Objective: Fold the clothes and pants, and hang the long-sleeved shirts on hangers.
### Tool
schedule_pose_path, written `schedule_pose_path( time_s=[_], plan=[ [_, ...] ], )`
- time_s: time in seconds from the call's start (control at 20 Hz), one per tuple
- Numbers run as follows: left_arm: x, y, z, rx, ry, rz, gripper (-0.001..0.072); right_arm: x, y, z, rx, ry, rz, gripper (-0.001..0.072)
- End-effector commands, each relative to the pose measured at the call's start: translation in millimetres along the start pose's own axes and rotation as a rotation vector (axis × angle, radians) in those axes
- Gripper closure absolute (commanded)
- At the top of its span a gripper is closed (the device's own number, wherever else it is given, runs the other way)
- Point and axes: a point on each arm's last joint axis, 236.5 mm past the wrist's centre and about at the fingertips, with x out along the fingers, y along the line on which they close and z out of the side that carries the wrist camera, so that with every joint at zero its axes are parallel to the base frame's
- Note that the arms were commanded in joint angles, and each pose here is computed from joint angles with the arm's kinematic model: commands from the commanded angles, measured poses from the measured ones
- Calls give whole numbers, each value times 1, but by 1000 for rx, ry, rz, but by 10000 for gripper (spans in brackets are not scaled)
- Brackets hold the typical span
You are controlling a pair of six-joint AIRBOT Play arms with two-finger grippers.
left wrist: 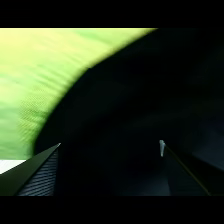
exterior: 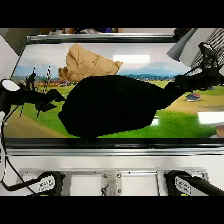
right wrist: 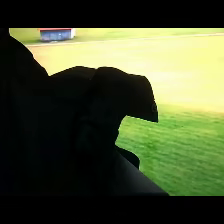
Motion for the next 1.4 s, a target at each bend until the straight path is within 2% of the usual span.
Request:
schedule_pose_path(
  time_s=[0.0, 0.15, 0.6, 0.65, 0.7, 0.75, 0.9, 1.05, 1.2, 1.35],
  plan=[
    [-14, -37, -14, 140, -75, -183, 25, 1, 1, -2, 3, 9, 4, 693],
    [-1, -41, -30, 292, -54, -149, 24, 1, 2, -4, 3, 19, 9, 693],
    [69, -29, -34, 285, 29, -102, 31, 1, 2, -8, 3, 35, 8, 693],
    [72, -31, -36, 286, 39, -104, 273, 1, 2, -8, 3, 35, 8, 693],
    [73, -34, -39, 281, 46, -108, 645, 1, 2, -8, 3, 34, 8, 694],
    [68, -40, -36, 281, 41, -121, 691, 0, 2, -8, 1, 31, 8, 694],
    [-5, -95, 2, 421, -131, -165, 692, -33, 10, 15, -66, -57, 12, 694],
    [-173, -200, 23, 624, -508, -241, 691, -135, 55, 56, -129, -310, 99, 694],
    [-332, -284, -38, 846, -862, -323, 691, -248, 104, 62, -211, -568, 206, 694],
    [-419, -317, -112, 978, -1064, -398, 691, -321, 120, 39, -247, -727, 216, 694]
  ],
)
